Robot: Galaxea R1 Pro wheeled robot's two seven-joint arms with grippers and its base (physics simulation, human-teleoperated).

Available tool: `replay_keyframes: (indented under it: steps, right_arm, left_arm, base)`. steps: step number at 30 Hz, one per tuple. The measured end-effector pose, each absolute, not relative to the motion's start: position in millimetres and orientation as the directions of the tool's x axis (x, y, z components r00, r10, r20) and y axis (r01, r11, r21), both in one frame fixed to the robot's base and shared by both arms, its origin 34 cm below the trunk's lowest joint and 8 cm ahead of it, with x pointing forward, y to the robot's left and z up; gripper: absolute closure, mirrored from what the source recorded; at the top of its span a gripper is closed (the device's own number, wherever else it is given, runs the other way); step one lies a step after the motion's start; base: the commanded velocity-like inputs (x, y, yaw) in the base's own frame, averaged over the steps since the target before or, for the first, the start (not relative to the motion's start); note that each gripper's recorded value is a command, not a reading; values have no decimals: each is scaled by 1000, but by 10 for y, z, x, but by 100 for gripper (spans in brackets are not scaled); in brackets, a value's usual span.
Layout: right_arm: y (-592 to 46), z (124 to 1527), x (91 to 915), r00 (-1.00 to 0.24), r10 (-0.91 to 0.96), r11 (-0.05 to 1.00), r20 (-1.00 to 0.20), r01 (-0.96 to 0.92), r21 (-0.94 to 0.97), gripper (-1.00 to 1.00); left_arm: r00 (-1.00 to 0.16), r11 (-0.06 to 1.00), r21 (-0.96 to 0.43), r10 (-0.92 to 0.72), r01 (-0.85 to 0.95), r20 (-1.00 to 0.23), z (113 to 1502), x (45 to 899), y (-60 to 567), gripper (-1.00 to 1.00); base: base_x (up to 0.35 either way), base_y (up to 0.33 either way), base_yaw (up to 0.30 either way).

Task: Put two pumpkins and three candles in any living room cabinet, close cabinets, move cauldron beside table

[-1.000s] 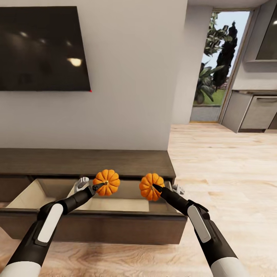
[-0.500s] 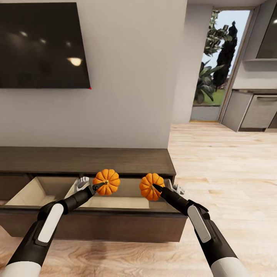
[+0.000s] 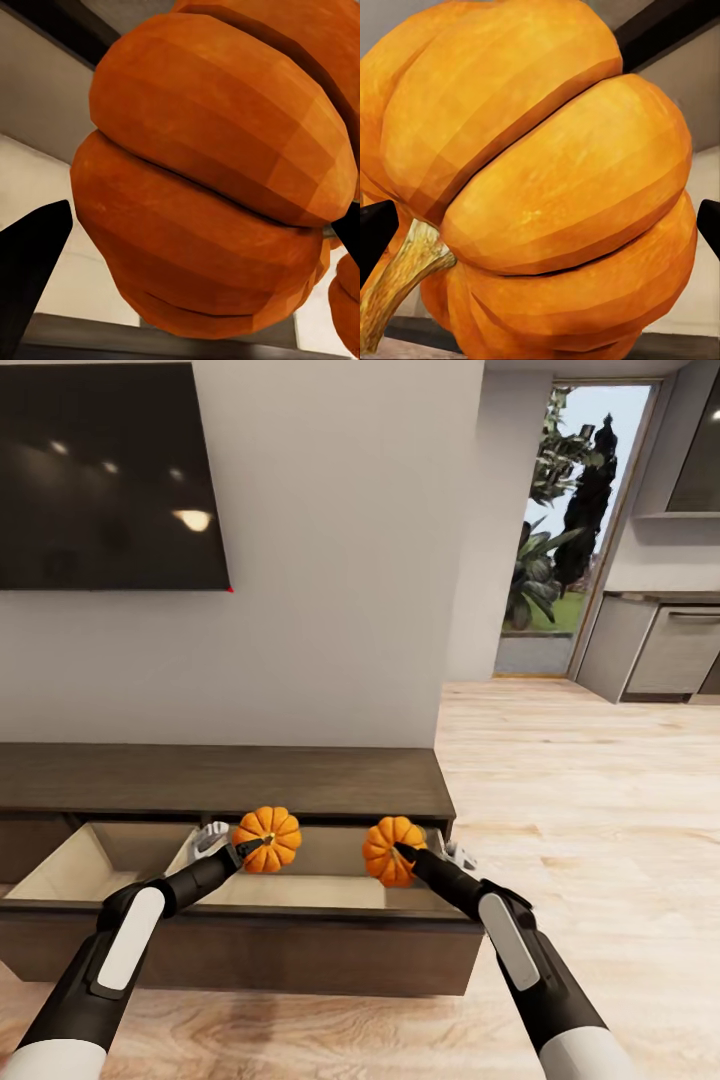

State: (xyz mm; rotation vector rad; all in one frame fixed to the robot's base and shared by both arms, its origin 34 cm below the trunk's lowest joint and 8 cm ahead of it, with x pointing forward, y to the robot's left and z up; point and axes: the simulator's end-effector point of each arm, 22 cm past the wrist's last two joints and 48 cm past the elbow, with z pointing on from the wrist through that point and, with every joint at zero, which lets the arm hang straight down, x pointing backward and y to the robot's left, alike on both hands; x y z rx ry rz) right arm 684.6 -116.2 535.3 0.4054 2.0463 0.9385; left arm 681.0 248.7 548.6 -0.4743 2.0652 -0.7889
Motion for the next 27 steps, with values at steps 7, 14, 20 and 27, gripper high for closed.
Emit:
replay_keyframes:
  steps: [7, 14, 20, 27]
  right_arm:
    - [-1076, 5401, 6911, -599, 551, 692, -581, -62, 720, 100]
    - [-1073, 5304, 7148, -584, 547, 731, -600, -15, 682, 100]
    - [-963, 5301, 7158, -589, 543, 731, -599, -19, 682, 100]
    - [-863, 5268, 7224, -592, 547, 729, -592, -9, 684, 100]
  left_arm:
    - [-564, 731, -680, -584, -52, -584, 5476, 6809, 2499, 100]
    - [-569, 729, -683, -584, -53, -579, 5459, 6806, 2453, 100]
    - [-586, 720, -692, -584, -54, -562, 5412, 6791, 2217, 100]
    - [-598, 749, -646, -588, -148, -545, 5206, 6757, 2220, 100]
  base:
    - [0, 0, 0]
    - [0, 0, 0]
    - [0, 0, 0]
    - [0, 0, 0]
